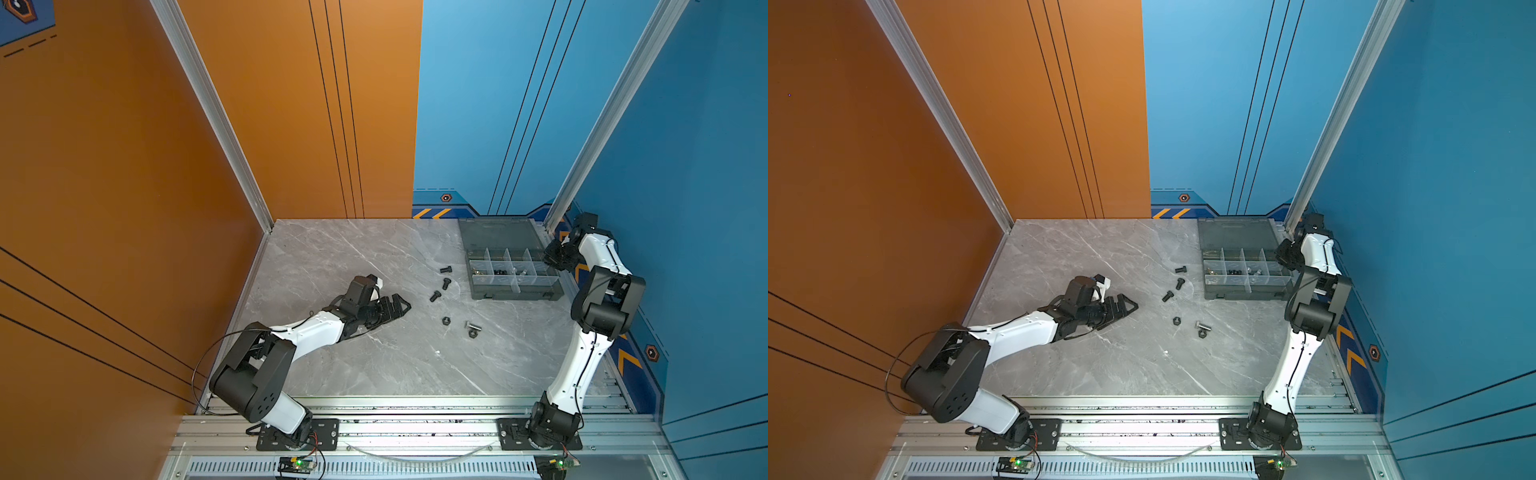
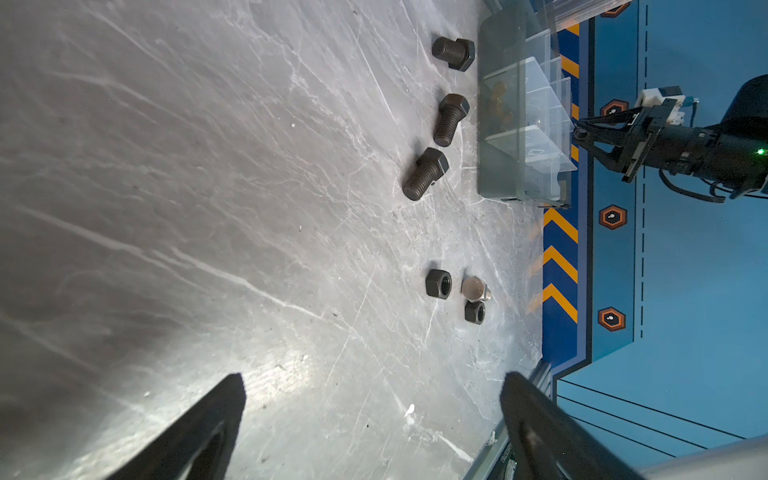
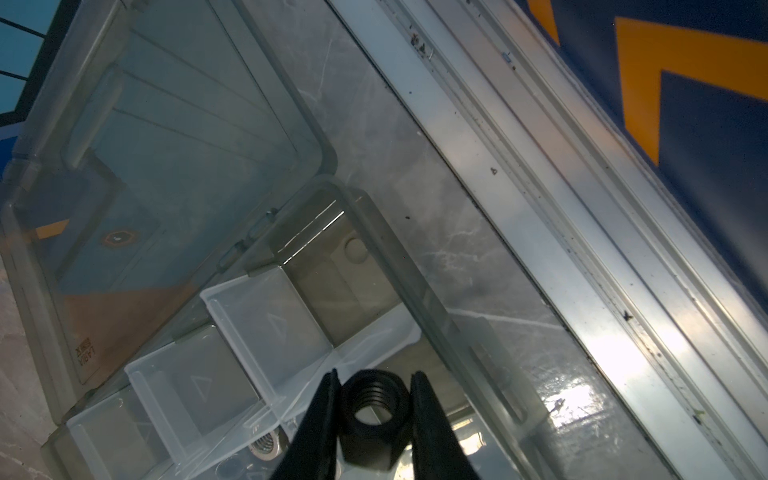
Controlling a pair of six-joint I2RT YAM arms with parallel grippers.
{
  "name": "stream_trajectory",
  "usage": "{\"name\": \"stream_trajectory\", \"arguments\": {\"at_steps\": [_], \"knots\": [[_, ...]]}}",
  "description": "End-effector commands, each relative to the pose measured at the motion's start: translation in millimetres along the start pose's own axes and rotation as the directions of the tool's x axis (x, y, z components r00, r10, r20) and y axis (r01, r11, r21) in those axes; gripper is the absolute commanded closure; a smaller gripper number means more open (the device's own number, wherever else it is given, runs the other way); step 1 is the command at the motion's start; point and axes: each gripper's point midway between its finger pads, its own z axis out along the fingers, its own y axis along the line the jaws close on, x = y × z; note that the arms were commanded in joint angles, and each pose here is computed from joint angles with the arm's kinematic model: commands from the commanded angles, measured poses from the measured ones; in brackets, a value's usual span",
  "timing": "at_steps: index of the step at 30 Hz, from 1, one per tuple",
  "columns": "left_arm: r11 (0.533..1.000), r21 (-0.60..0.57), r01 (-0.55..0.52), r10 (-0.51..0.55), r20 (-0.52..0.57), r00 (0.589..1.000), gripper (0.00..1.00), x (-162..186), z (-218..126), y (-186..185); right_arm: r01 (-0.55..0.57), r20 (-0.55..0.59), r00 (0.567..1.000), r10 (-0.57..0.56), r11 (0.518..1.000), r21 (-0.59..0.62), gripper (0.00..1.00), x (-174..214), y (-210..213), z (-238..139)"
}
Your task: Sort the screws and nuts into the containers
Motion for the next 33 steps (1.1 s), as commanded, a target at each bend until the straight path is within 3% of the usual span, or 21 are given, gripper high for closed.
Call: {"name": "stream_trajectory", "arguments": {"at_steps": [1, 27, 30, 33], "knots": [[1.000, 0.026, -0.006, 0.007, -0.007, 1.000, 0.02, -2.2, 1.1, -6.7, 0.002, -0.035, 0.999, -0.002, 1.000, -0.002, 1.00, 6.5, 2.7, 7.0], [0.996, 0.086, 0.023, -0.021, -0.023, 1.000, 0.02, -9.7, 3.7, -3.6, 0.023, -0.102, 0.995, -0.017, 0.998, 0.063, 0.99, 35.1, -10.1, 15.0], [0.995, 0.094, 0.020, -0.017, -0.025, 1.000, 0.02, -10.6, 3.6, -6.2, 0.024, -0.109, 0.994, -0.017, 0.998, 0.061, 0.94, 37.7, -10.6, 15.3], [0.995, 0.096, 0.021, -0.018, -0.023, 1.000, 0.02, -12.2, 2.9, -7.4, 0.026, -0.111, 0.994, -0.019, 0.998, 0.061, 0.82, 38.5, -11.0, 15.5]]}}
